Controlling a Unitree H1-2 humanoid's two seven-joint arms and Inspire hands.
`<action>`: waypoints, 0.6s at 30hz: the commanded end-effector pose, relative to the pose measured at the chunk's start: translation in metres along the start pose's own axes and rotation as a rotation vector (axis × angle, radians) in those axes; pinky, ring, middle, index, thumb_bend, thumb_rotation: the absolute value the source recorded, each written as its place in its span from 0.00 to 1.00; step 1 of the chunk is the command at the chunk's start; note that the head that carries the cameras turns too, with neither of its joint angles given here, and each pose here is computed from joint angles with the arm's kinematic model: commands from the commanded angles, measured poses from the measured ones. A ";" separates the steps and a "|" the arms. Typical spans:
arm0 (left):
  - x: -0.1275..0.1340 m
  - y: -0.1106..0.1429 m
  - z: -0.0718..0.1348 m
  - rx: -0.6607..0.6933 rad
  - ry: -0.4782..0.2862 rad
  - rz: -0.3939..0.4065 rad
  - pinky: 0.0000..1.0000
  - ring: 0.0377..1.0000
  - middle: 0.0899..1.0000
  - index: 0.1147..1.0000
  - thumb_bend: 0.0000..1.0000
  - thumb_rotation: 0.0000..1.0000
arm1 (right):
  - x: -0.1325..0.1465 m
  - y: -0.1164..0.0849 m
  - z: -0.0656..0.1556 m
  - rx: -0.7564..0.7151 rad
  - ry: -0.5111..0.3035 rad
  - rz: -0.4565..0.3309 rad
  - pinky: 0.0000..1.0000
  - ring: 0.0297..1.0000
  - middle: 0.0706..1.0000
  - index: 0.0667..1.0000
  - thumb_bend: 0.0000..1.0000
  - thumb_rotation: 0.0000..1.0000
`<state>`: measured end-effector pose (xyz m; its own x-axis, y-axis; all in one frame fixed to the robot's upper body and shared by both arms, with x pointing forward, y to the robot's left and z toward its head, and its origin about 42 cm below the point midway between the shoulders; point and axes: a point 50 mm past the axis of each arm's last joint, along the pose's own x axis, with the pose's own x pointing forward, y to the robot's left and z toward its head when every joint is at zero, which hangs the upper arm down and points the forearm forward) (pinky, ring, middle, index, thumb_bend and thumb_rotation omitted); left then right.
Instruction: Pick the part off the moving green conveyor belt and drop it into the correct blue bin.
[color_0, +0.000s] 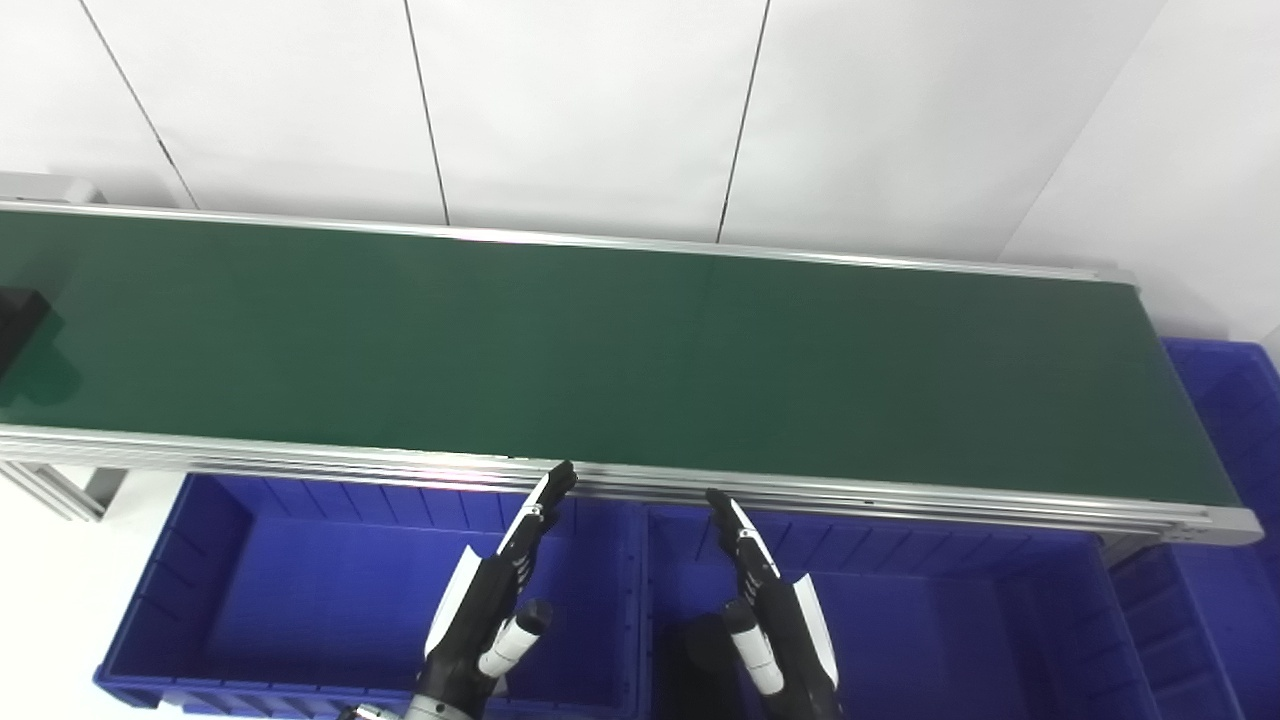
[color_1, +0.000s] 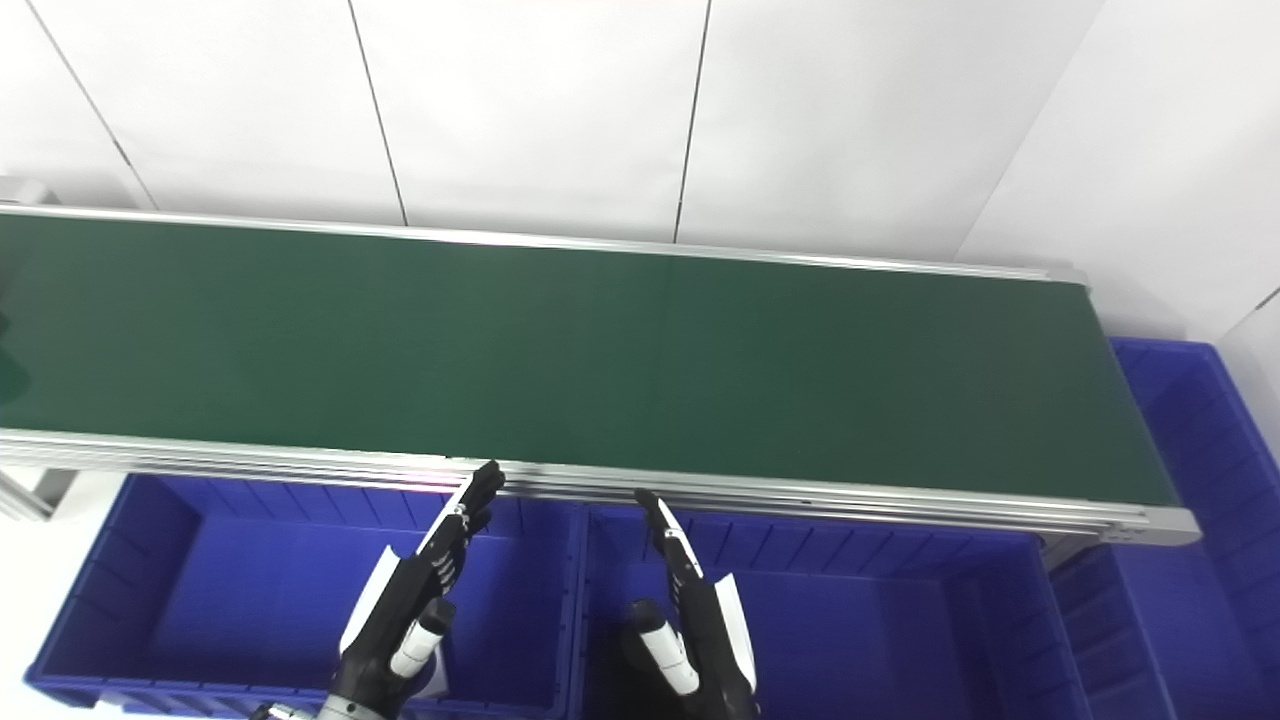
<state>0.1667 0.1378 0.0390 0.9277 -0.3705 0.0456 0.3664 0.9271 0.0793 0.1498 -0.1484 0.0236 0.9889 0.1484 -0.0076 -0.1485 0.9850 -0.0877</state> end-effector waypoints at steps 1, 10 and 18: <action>0.005 0.002 0.009 0.016 -0.048 -0.007 1.00 1.00 0.97 0.97 0.90 1.00 | 0.006 0.003 0.015 0.012 -0.100 -0.006 0.95 0.96 0.95 0.93 0.85 1.00; 0.005 0.003 0.009 0.019 -0.049 -0.002 1.00 1.00 0.97 0.97 0.89 1.00 | 0.008 0.004 0.015 0.010 -0.101 -0.002 0.96 0.96 0.96 0.93 0.87 1.00; 0.004 0.003 0.007 0.028 -0.044 0.000 1.00 1.00 0.97 0.97 0.91 1.00 | 0.008 0.005 0.015 0.011 -0.101 -0.002 0.96 0.96 0.96 0.93 0.86 1.00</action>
<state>0.1660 0.1400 0.0381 0.9254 -0.3770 0.0394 0.3720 0.9232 0.0962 0.1511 -0.1472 0.0242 0.9883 0.1522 -0.0036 -0.1519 0.9839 -0.0938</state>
